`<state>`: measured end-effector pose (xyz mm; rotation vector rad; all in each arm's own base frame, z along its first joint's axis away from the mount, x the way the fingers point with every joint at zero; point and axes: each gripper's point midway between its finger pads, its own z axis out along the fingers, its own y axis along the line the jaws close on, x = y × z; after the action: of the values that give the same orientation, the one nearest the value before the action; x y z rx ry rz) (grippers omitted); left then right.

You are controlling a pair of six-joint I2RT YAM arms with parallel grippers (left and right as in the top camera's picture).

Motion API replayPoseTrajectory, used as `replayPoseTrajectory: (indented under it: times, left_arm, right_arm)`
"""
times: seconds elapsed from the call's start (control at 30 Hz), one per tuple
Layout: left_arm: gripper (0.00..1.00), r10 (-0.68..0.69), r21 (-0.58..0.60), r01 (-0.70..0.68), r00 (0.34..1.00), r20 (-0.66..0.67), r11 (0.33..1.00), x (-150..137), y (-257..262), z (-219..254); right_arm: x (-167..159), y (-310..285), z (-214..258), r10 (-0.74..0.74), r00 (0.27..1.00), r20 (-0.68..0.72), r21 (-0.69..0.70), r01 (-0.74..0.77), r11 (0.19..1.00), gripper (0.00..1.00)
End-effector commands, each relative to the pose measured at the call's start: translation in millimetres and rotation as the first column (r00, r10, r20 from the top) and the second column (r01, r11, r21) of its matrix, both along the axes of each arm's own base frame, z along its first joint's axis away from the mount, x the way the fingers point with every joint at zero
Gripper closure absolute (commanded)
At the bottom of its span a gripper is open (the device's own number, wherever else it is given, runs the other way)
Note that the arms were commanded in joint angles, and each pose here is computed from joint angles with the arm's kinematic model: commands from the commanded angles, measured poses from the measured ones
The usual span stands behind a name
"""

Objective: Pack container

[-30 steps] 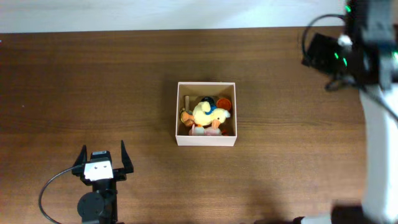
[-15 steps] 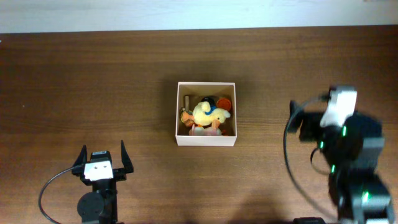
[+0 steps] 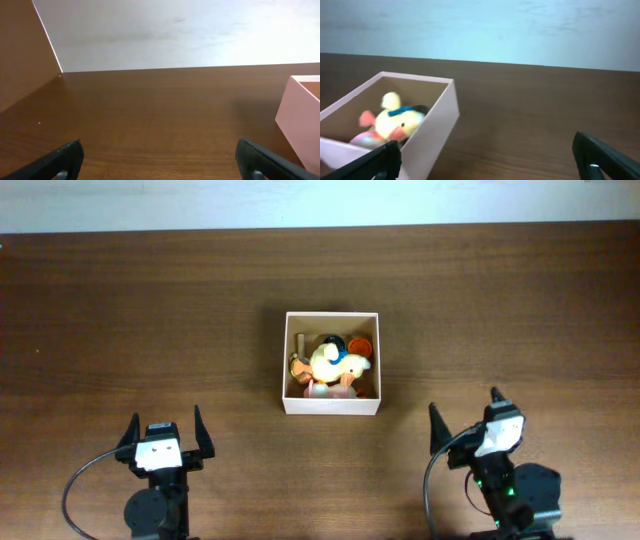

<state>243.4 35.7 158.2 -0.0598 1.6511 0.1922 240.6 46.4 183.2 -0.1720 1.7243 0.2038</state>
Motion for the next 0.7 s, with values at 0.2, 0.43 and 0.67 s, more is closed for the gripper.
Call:
replayPoseTrajectory:
  times: [0.2, 0.43, 0.67]
  left_arm:
    - [0.01, -0.014, 0.008, 0.014, 1.0, 0.0, 1.0, 0.2, -2.3, -1.1]
    - [0.01, -0.014, 0.008, 0.014, 1.0, 0.0, 1.0, 0.2, -2.3, -1.1]
    - [0.01, -0.014, 0.008, 0.014, 1.0, 0.0, 1.0, 0.2, -2.3, -1.1]
  right_arm:
    - [-6.3, 9.9, -25.5, 0.059, 0.998, 0.03, 0.002, -0.059, 0.998, 0.01]
    - [-5.7, 8.9, -26.8, 0.056, 0.997, 0.054, -0.059, -0.052, 0.997, 0.01]
    - [-6.7, 13.4, -26.9, 0.072, 0.996, 0.054, -0.06, -0.069, 0.996, 0.01]
